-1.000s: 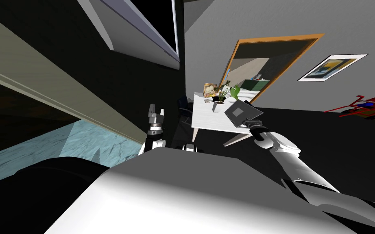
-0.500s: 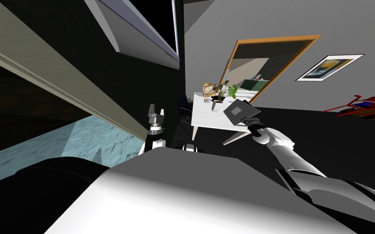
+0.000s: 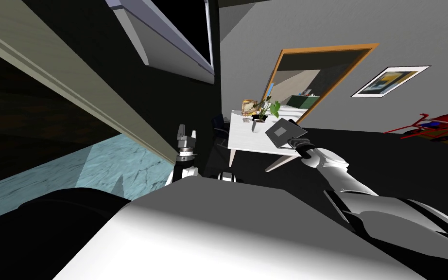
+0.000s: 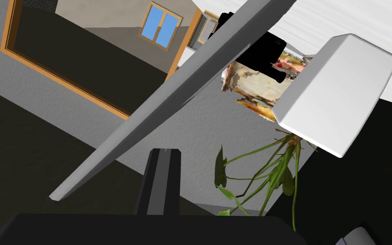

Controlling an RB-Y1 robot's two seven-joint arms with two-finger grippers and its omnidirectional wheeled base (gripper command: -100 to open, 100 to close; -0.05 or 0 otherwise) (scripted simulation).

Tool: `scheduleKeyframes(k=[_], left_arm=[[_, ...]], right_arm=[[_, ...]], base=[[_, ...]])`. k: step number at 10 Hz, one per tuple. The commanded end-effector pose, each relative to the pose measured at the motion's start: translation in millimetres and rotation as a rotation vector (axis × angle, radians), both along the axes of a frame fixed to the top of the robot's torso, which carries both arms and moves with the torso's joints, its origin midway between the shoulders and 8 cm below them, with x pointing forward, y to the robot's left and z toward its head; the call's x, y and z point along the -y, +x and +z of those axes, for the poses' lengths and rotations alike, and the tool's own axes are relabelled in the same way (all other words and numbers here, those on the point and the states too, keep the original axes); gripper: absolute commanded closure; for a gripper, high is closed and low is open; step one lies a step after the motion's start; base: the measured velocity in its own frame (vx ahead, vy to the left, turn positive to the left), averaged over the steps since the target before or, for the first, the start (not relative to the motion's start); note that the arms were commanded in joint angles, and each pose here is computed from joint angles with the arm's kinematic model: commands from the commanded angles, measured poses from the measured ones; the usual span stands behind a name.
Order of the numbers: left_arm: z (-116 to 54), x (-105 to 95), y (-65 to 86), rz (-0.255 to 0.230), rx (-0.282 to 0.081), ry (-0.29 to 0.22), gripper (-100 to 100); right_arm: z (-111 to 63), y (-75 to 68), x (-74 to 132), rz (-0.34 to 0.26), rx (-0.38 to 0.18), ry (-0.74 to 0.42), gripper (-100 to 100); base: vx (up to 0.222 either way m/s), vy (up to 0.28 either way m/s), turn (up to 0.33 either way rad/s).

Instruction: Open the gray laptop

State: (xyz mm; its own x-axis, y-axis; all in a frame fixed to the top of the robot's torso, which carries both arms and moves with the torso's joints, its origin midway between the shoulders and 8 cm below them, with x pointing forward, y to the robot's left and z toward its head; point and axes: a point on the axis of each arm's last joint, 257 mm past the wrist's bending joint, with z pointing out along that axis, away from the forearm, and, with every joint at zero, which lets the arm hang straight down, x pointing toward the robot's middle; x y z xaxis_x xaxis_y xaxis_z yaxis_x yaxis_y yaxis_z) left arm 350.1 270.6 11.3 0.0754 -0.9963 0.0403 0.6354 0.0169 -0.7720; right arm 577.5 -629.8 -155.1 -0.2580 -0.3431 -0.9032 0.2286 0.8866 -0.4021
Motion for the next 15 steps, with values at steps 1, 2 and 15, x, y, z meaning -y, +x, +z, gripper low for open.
scheduleKeyframes(k=[1, 2, 15], left_arm=[[0.0, 0.0, 0.0, 0.0, 0.0, 0.0, 0], [0.0, 0.0, 0.0, 0.0, 0.0, 0.0, 0], [0.0, 0.0, 0.0, 0.0, 0.0, 0.0, 0]], right_arm=[[5.8, 13.4, -1.7, 0.004, -0.01, 0.014, 100], [14.2, 17.7, 2.7, -0.009, 0.002, 0.017, 100], [44.4, 27.9, 22.5, -0.005, -0.121, -0.327, -100]], base=[[-0.098, -0.02, -0.002], [-0.053, -0.014, 0.002], [-0.023, -0.028, 0.025]])
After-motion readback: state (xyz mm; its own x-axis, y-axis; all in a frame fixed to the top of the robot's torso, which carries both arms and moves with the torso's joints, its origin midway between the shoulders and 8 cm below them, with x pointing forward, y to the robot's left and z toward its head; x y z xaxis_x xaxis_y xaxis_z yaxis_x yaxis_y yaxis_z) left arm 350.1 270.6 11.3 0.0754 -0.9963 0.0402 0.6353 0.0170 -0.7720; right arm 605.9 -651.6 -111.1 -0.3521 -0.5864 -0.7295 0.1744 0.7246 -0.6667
